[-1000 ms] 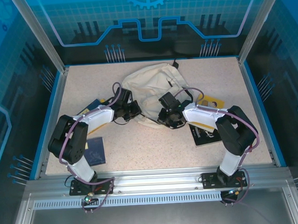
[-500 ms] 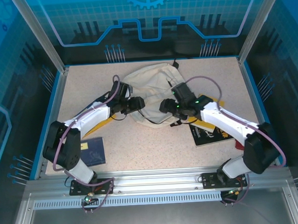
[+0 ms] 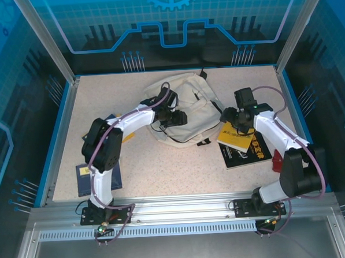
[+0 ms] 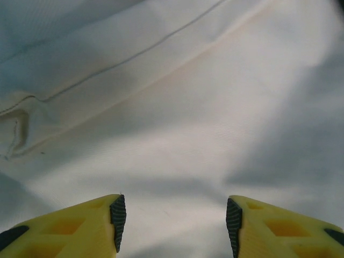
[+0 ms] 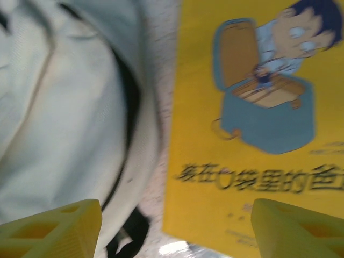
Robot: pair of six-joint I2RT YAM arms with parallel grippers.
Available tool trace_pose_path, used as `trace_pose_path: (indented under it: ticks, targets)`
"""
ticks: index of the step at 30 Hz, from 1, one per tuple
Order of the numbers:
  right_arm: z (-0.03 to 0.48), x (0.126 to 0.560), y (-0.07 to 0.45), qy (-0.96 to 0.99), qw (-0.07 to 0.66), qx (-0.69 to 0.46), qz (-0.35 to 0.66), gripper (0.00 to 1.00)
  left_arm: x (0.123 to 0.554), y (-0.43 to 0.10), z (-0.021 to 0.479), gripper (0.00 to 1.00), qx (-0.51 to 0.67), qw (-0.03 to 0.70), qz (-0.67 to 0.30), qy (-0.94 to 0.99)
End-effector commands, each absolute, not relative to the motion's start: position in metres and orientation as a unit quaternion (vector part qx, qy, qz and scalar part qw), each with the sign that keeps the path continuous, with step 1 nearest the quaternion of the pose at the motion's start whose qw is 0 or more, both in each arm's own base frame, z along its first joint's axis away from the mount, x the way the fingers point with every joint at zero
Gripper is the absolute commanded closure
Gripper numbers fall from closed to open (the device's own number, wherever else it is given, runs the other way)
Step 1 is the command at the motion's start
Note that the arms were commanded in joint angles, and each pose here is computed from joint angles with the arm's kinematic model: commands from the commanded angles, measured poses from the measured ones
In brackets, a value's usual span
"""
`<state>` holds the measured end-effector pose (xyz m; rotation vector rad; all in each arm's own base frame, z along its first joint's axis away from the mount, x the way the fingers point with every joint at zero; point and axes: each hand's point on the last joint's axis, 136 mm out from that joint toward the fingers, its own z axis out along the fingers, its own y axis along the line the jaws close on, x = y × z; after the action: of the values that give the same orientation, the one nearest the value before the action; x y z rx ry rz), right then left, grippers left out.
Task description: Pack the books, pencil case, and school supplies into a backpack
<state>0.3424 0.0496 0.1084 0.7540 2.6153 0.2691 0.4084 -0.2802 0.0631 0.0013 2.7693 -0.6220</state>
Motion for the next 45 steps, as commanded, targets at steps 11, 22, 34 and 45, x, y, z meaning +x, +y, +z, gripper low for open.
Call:
trace_pose_path:
  ticks: [11, 22, 34, 45]
  targets:
    - [0.049, 0.335, -0.024, 0.944, 0.11, 0.298, 0.086, 0.28, 0.408, -0.172, 0.013, 0.44, -0.107, 0.093, -0.11, 0.984]
    - [0.035, 0.349, -0.016, 0.963, 0.078, 0.239, 0.096, 0.47, 0.412, -0.189, 0.078, 0.37, -0.088, 0.137, -0.201, 0.966]
    - [0.013, 0.334, 0.051, 0.998, 0.021, 0.049, 0.036, 0.68, 0.393, -0.236, 0.136, 0.35, -0.048, 0.157, -0.274, 0.947]
    - [0.028, 0.346, 0.079, 0.989, 0.032, 0.085, 0.116, 0.67, 0.366, -0.36, 0.132, 0.48, 0.046, 0.134, -0.328, 0.934]
